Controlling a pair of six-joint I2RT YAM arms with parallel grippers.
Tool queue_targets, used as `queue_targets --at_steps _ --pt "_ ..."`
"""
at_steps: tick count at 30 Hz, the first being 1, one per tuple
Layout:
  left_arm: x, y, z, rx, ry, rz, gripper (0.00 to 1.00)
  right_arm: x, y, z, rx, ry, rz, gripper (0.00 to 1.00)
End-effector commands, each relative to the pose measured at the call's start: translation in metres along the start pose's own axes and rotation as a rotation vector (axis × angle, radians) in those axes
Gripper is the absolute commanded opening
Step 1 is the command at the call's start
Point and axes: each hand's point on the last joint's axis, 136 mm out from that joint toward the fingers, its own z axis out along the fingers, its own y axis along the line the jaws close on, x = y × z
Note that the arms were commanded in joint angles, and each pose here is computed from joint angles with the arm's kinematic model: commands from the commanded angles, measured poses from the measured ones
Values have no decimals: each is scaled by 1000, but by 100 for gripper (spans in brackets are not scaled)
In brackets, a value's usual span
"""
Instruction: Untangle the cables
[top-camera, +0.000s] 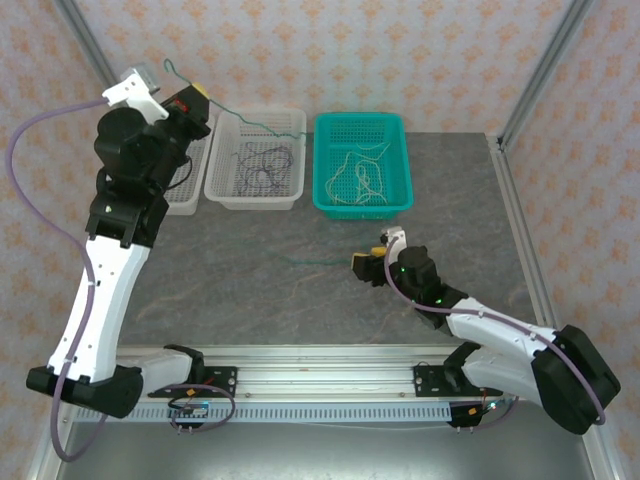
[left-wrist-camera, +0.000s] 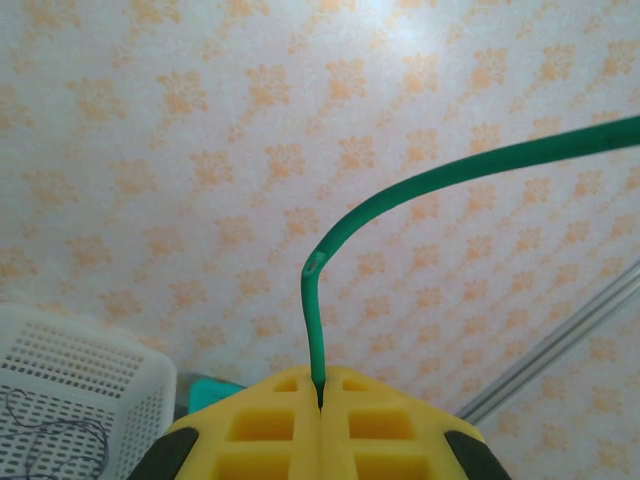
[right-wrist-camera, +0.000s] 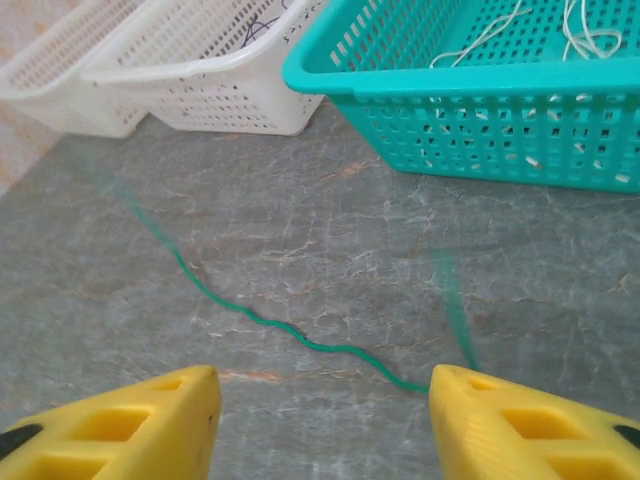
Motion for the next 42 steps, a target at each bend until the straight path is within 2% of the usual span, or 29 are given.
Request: queue_targets --at_steps 1,3,5,9,14,19,22,25,28,29,30,32,33,34,37,42 --pt "21 14 11 -23 131 30 0 -34 34 -1 -149 -82 -78 75" --pt "24 12 11 -12 145 30 0 -51 54 -2 -230 -117 -140 82" --pt "22 20 6 -42 119 33 0 -64 64 3 -259 -136 -178 84" --pt "7 55 -6 -231 49 104 0 -69 76 19 -307 -104 -187 84" --pt "-37 116 -13 -503 -169 136 0 -60 76 25 -322 -81 -131 84" --pt "-69 170 -1 -653 -328 164 0 -50 67 16 -284 -65 -121 84" --pt "-73 206 27 -670 -324 131 0 -53 64 1 -267 -86 -145 84" --pt "-66 242 65 -655 -270 86 0 -54 62 -9 -250 -94 -170 85" --pt "-57 285 90 -730 -215 41 0 -59 61 -19 -235 -120 -167 85" --pt "-55 299 96 -758 -202 27 3 -61 60 -22 -232 -130 -163 85" --pt "-54 313 100 -783 -191 4 16 -62 59 -25 -229 -140 -155 85" --pt "-46 334 114 -777 -144 -43 50 -62 57 -28 -220 -150 -142 85" --pt "-36 345 125 -756 -102 -72 63 -61 55 -30 -213 -150 -135 85" --pt "-29 349 130 -742 -65 -103 69 -59 53 -31 -202 -146 -130 85" --pt "-16 344 123 -739 -3 -148 75 -56 47 -32 -174 -137 -128 85" --pt "-8 305 81 -651 -60 -238 73 -60 48 -34 -171 -150 -124 85"
